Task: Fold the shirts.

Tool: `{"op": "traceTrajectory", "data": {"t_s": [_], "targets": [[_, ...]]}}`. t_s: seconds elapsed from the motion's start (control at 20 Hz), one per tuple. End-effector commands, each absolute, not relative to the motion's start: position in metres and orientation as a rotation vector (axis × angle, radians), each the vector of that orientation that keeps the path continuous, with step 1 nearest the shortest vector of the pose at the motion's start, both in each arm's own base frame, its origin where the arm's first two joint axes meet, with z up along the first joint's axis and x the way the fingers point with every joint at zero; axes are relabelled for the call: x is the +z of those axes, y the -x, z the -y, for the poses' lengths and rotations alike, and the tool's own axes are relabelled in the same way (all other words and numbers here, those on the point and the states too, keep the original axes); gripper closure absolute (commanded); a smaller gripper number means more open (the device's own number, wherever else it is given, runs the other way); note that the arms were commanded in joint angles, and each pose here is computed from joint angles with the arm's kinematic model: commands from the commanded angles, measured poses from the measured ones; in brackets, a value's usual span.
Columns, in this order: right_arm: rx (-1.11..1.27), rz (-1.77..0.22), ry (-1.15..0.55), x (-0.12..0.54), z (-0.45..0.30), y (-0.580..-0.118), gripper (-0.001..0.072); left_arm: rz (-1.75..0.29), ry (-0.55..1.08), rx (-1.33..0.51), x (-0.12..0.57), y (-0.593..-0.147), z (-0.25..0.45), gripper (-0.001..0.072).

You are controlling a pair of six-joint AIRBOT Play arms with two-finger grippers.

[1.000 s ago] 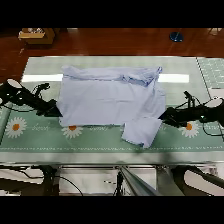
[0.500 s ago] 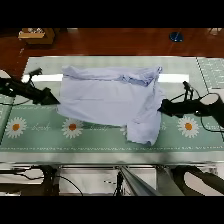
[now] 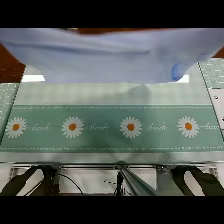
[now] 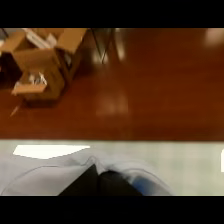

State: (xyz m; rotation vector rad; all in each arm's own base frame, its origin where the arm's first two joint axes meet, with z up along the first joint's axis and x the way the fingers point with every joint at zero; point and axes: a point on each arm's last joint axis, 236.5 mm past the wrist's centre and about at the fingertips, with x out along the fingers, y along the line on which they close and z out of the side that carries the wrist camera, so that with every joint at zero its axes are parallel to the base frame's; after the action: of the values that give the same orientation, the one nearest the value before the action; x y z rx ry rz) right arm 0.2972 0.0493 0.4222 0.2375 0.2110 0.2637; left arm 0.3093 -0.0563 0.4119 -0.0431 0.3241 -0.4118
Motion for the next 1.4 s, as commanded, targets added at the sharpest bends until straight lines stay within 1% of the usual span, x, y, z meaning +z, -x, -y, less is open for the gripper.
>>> {"op": "traceTrajectory", "data": {"t_s": [0.0,0.1,0.15,0.25,0.35,0.5,0.65,0.75,0.8,0.9,1.1,1.25,1.35], "targets": [[0.174,0.031,-0.137,0.526,-0.048,-0.201,0.0686,0.008,-0.069,-0.187,0.513,-0.196,0.058,0.0689],[0.112,0.117,-0.112,0.555,-0.042,-0.163,0.0687,0.093,-0.085,-0.084,0.529,-0.148,0.053,0.0689],[0.096,0.127,-0.109,0.559,-0.042,-0.147,0.0687,0.125,-0.084,-0.057,0.533,-0.128,0.054,0.0689],[0.098,0.087,-0.097,0.551,-0.048,-0.128,0.0687,0.138,-0.096,-0.059,0.529,-0.101,0.060,0.0689],[0.085,0.058,-0.088,0.540,-0.049,-0.115,0.0687,0.080,-0.091,-0.079,0.512,-0.091,0.065,0.0689],[0.010,0.032,-0.078,0.529,-0.035,-0.099,0.0687,-0.034,-0.079,-0.113,0.484,-0.088,0.069,0.0689],[-0.030,-0.149,-0.031,0.490,-0.024,-0.109,0.0687,-0.134,-0.081,-0.125,0.463,-0.093,0.066,0.0689],[-0.022,-0.335,0.004,0.454,-0.017,-0.133,0.0687,-0.276,-0.106,-0.137,0.434,-0.111,0.060,0.0689],[-0.002,-0.434,-0.010,0.435,-0.015,-0.152,0.0687,-0.362,-0.135,-0.151,0.415,-0.126,0.054,0.0689],[0.054,-0.563,-0.042,0.403,-0.016,-0.194,0.0687,-0.507,-0.087,-0.167,0.378,-0.164,0.043,0.0689],[0.089,-0.861,-0.116,0.309,0.001,-0.284,0.0687,-0.772,0.038,-0.199,0.292,-0.236,0.026,0.0689],[0.143,-0.988,-0.120,0.253,-0.006,-0.347,0.0687,-0.900,0.121,-0.209,0.237,-0.286,0.015,0.0689],[0.141,-1.010,-0.092,0.224,-0.008,-0.391,0.0687,-0.948,0.158,-0.202,0.206,-0.324,0.005,0.0688]]}}
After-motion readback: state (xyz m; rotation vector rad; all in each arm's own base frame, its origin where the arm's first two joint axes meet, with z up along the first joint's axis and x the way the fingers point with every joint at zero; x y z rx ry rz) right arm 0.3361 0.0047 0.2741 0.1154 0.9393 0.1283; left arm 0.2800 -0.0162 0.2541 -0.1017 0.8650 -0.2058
